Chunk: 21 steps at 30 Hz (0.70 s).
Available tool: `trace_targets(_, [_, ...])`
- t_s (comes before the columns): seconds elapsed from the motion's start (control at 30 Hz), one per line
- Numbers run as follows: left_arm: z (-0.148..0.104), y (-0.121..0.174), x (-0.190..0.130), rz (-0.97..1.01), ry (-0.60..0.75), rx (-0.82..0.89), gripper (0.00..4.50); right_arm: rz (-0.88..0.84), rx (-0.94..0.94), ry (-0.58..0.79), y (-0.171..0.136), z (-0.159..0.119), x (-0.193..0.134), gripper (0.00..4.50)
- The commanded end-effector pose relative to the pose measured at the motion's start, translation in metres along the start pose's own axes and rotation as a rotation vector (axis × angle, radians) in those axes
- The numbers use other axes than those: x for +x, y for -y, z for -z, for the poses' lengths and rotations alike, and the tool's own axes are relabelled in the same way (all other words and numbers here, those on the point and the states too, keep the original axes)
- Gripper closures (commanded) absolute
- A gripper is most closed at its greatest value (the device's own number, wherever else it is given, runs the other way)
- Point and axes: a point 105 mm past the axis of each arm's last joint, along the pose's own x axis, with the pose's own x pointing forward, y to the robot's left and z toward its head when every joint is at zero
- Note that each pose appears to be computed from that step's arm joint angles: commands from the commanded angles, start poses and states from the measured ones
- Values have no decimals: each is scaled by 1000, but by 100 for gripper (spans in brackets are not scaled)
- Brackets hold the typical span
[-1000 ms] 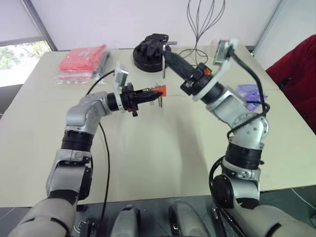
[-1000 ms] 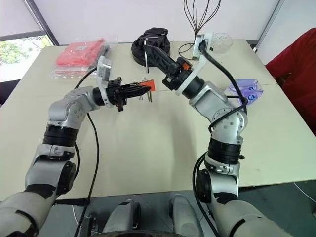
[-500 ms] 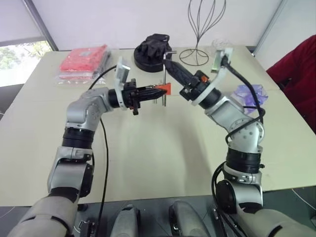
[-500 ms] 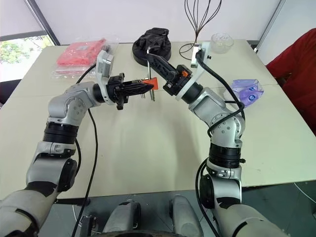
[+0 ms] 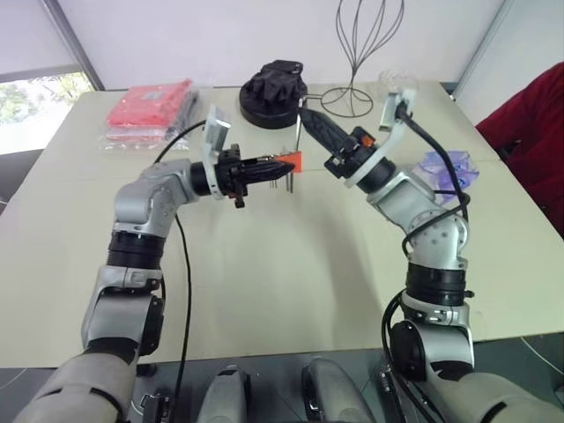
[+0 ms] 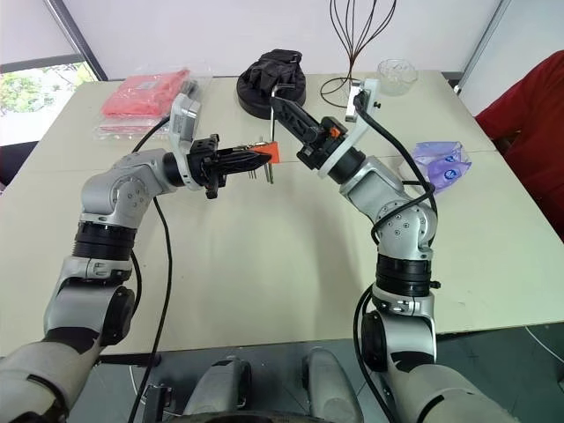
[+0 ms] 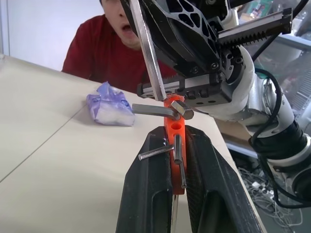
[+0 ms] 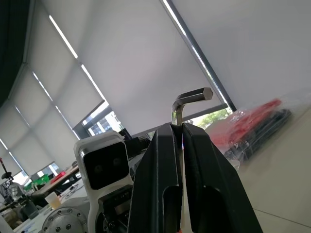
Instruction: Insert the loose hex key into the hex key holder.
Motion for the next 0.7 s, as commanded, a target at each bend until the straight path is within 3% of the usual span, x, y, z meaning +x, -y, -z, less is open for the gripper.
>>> trace_targets(0.03, [-15, 0, -1, -10, 37, 78, 450, -48, -11, 0, -11, 0, 0, 449])
trace_targets(0.27, [-7, -3, -5, -21, 14, 74, 450, -47, -8, 28, -11, -6, 0, 449])
trace_targets(0.7, [-17, -2, -6, -14, 48, 66, 450, -18, -9, 15, -2, -1, -3, 449])
